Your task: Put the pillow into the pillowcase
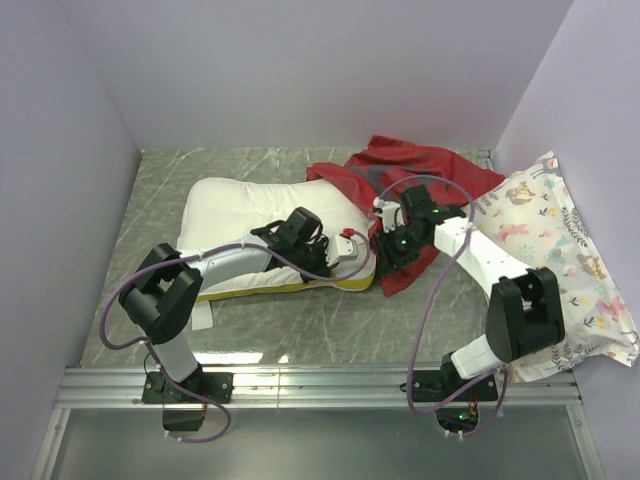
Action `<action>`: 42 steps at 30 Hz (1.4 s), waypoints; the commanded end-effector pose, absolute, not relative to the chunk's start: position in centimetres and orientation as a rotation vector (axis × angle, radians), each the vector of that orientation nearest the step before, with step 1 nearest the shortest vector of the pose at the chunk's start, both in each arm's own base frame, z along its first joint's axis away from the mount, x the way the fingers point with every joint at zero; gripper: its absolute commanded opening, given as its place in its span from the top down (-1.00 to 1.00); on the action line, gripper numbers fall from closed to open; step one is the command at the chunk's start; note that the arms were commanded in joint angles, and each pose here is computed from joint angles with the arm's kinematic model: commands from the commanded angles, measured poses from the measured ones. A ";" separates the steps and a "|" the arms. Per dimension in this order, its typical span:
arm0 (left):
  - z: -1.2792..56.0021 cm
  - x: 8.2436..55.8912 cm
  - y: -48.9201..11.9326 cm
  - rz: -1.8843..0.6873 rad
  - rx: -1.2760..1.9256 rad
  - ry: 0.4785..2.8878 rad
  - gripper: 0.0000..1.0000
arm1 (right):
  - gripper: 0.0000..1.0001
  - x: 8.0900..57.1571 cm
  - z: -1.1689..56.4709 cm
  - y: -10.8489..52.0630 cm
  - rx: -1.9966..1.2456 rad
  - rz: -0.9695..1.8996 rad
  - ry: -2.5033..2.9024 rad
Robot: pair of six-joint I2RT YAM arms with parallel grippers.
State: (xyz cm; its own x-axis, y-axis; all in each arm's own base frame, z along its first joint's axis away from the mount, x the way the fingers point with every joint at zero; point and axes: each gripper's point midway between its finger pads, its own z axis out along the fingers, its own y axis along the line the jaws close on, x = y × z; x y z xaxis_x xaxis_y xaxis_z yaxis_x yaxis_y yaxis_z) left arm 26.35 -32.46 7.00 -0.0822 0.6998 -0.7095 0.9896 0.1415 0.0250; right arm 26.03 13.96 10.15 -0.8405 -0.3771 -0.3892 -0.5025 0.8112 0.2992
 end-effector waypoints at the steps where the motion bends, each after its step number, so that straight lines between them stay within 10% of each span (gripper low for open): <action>1: 8.5 26.5 -33.1 -0.739 1.575 1.858 0.99 | 0.03 28.3 8.1 15.4 -0.633 0.506 2.645; 10: 9.7 27.3 -32.9 -0.794 1.493 1.892 0.99 | -0.06 32.9 5.6 12.3 -0.453 0.139 2.620; 13: 10.2 28.0 -32.9 -0.825 1.442 1.917 0.99 | 0.34 32.5 4.9 12.8 -0.488 0.177 2.637; 15: 11.0 28.8 -33.1 -0.866 1.363 1.964 0.99 | 0.98 31.4 5.6 14.0 -0.542 0.311 2.644; 24: 23.9 35.0 -37.1 -0.920 0.936 1.851 0.99 | 1.00 25.2 18.8 15.5 -0.729 0.828 2.351; 42: 2.8 31.0 -37.5 -0.776 1.187 2.190 0.99 | 1.00 25.8 24.8 15.6 -0.633 0.859 2.200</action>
